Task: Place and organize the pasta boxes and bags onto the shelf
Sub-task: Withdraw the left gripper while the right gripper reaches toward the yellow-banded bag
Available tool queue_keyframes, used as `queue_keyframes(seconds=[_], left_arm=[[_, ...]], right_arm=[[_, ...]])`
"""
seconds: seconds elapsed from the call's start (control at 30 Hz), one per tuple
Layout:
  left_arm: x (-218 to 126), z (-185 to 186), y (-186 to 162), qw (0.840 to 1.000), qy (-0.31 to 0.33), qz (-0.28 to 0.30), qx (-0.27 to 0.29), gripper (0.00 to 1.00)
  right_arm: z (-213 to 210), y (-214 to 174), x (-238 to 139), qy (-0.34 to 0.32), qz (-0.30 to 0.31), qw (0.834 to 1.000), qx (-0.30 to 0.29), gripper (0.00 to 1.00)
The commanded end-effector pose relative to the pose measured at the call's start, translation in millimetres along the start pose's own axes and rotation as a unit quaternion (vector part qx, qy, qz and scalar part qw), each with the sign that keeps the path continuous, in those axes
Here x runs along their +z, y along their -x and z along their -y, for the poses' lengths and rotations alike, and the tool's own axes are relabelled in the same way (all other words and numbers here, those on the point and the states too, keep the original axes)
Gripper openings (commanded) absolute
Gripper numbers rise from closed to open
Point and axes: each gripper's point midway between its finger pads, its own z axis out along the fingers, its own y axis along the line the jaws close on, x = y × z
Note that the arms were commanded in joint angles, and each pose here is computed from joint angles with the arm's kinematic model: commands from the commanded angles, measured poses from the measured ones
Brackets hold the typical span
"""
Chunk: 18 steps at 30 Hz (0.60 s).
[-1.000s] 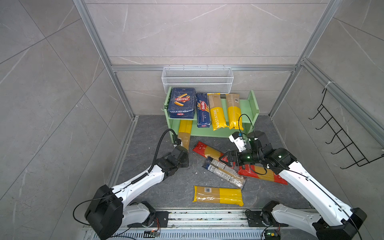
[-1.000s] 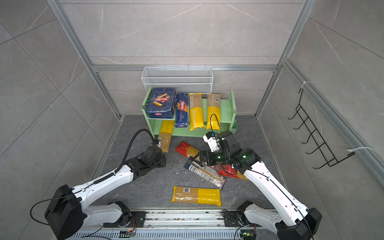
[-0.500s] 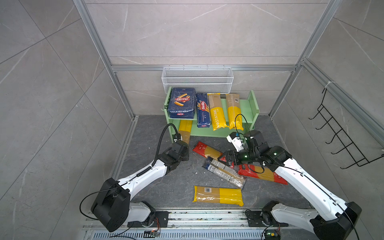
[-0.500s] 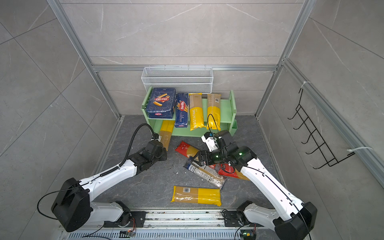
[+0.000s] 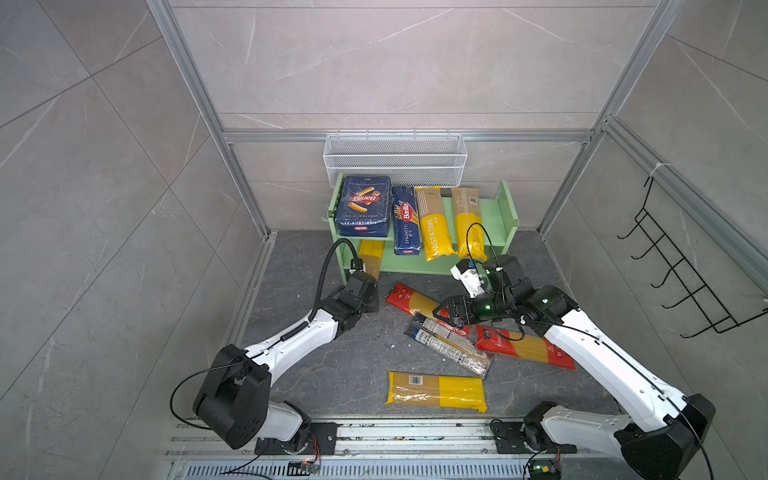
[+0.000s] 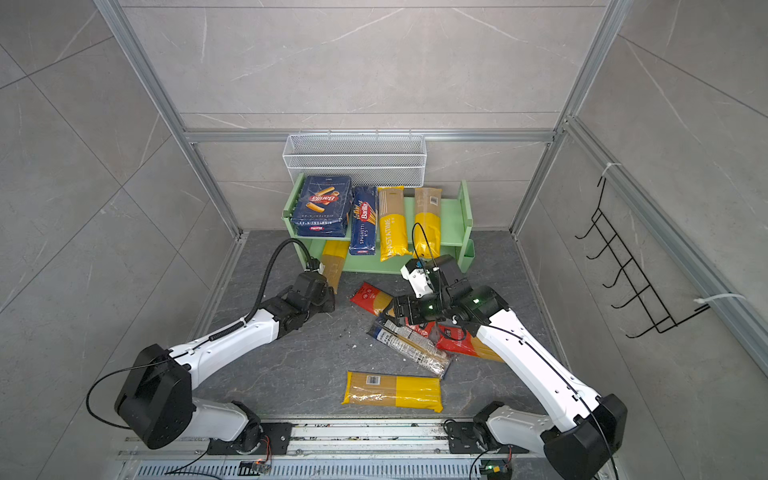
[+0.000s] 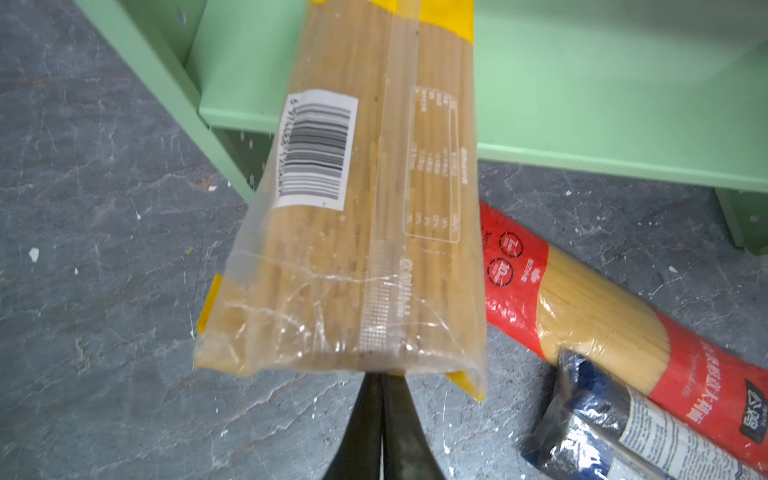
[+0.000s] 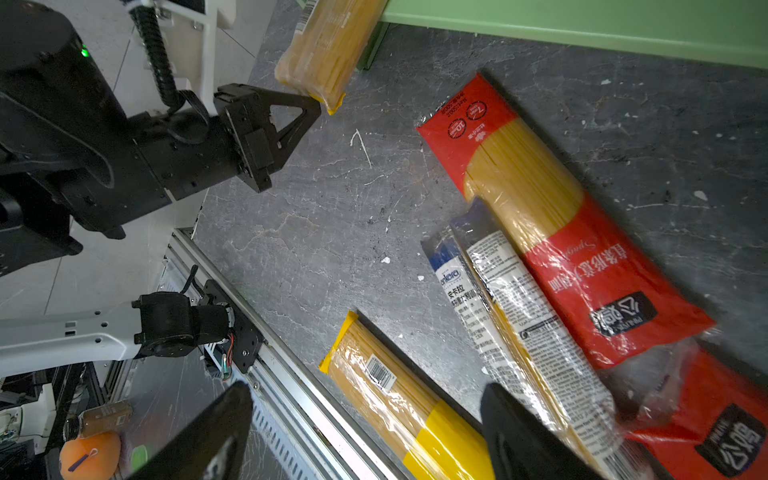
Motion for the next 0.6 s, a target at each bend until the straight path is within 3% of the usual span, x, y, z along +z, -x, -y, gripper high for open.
queue_keyframes(seconds=[0.0, 0.17, 0.27, 0.47, 0.57], left_arm=[[0.3, 10.4, 35.6, 0.999, -0.021, 0.045, -0.003, 0.07], [3.2, 10.6, 37.0, 0.999, -0.025, 0.044, -0.006, 0.07], [1.5, 11.4, 33.7, 0.999, -0.031, 0.038, -0.007, 0.13], [-14.3, 14.6, 17.1, 0.998, -0.064, 0.019, -0.020, 0.54], [-27.9, 11.6, 5.2, 0.997, -0.072, 0.012, -0.028, 0.60]], right_arm=[[-0.4, 8.4, -3.7, -0.007, 0.009, 1.000, -0.014, 0.88], [1.2, 7.8, -2.5, -0.009, 0.006, 1.000, -0.012, 0.88], [1.6, 6.8, -2.1, -0.009, 0.003, 1.000, -0.014, 0.89], [5.9, -2.0, -1.1, -0.016, -0.009, 1.000, -0.011, 0.89], [12.1, -10.5, 2.4, -0.025, -0.019, 1.000, -0.004, 0.89]])
